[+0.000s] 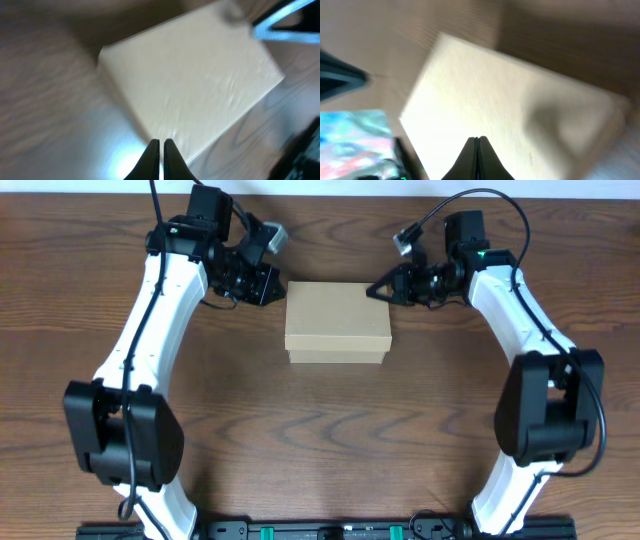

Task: Pack container
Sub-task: 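Press the closed lid edges down with both grippers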

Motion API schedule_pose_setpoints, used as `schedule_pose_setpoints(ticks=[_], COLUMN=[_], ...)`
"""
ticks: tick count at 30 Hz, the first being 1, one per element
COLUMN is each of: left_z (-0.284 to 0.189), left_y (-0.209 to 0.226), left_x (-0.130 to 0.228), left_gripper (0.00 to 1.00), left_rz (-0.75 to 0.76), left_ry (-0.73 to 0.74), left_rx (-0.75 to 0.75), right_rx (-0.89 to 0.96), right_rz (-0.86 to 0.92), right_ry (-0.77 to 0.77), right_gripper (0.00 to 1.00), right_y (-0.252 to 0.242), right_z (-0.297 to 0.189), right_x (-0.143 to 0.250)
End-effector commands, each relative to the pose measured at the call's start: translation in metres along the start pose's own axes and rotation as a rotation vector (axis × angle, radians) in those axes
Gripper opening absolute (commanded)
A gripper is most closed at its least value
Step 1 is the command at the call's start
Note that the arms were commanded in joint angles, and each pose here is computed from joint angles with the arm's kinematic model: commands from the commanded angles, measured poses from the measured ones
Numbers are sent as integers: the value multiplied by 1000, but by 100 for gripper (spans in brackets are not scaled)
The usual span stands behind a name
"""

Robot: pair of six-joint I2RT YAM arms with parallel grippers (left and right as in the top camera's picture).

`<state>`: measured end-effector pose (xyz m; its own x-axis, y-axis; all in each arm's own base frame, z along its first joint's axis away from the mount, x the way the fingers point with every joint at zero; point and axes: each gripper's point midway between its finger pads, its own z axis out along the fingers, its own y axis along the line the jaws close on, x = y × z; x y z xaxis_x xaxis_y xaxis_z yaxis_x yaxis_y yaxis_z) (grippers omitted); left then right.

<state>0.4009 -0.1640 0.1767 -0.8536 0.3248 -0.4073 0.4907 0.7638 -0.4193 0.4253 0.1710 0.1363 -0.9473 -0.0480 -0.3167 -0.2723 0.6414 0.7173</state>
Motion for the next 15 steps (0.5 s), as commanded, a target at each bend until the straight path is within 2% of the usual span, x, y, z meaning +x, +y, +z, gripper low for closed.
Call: schedule_pose_setpoints(ticks=[1, 6, 15], left_z=[-38, -37, 31], left_y=[-6, -23, -28], left_x=[-1, 5, 39], left_gripper=[6, 6, 6], left_rz=[100, 123, 144], left_ry=[-36, -16, 121], left_rx=[-135, -116, -65], right_rx=[204, 338, 381], right_rz=[-150, -189, -214], right_ry=[-52, -23, 115], right_gripper=[1, 1, 2], right_y=[10, 23, 18], right_z=[-35, -53, -21], right_x=[-3, 15, 55])
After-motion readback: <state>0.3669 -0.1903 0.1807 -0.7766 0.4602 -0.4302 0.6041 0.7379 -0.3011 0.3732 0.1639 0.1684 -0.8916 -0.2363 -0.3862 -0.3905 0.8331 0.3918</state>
